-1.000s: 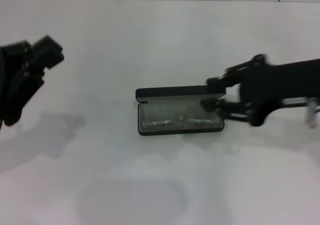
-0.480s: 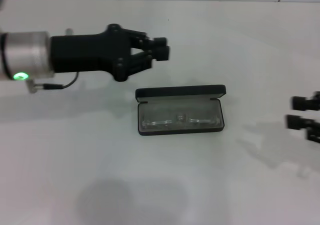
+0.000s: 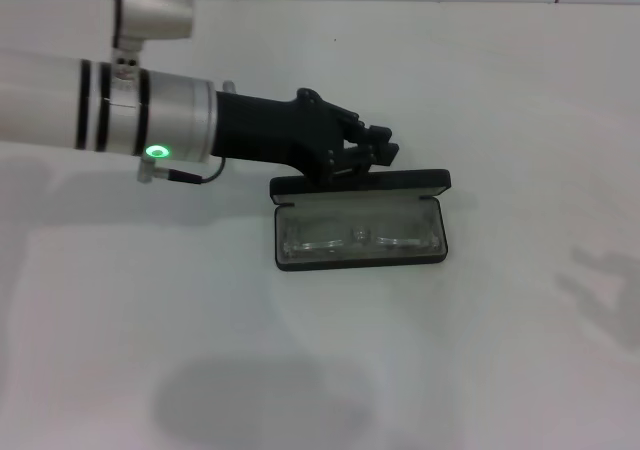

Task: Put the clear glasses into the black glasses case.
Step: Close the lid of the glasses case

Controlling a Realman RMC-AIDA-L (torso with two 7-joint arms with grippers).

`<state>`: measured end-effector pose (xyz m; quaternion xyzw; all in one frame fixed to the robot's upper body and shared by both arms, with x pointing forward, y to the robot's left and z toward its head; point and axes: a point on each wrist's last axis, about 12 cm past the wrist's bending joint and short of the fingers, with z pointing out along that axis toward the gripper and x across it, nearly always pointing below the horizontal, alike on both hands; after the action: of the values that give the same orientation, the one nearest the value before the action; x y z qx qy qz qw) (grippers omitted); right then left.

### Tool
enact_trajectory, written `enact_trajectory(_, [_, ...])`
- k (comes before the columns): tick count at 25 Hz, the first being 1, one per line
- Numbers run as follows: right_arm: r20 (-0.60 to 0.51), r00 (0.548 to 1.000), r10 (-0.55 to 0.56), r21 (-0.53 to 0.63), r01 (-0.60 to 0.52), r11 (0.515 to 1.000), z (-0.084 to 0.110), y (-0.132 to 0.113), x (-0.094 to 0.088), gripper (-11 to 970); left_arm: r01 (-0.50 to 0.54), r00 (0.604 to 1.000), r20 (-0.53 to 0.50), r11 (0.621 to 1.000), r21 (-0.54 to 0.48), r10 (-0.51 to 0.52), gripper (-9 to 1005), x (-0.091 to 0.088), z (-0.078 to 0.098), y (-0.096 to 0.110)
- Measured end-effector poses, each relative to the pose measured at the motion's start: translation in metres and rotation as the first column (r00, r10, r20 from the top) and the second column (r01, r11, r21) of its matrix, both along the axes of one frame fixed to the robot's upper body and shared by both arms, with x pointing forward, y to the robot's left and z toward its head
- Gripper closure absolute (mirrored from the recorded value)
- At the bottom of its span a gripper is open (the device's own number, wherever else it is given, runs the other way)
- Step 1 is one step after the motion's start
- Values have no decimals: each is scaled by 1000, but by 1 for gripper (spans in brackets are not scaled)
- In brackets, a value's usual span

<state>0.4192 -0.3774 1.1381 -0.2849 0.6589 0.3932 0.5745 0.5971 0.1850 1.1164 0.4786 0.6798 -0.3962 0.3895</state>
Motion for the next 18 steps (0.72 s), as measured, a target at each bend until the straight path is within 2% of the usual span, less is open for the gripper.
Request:
enact_trajectory(7, [-14,1000,10,29,-10,1000,-16,3,2,605,-15,1000,-7,998,69,16,814,7,-4,-14])
enact_trajectory(18, [-2,1000,24,35,-24,999,-19,7,6,604,-34,999,-36,992,123,38,810,3,-16,-14])
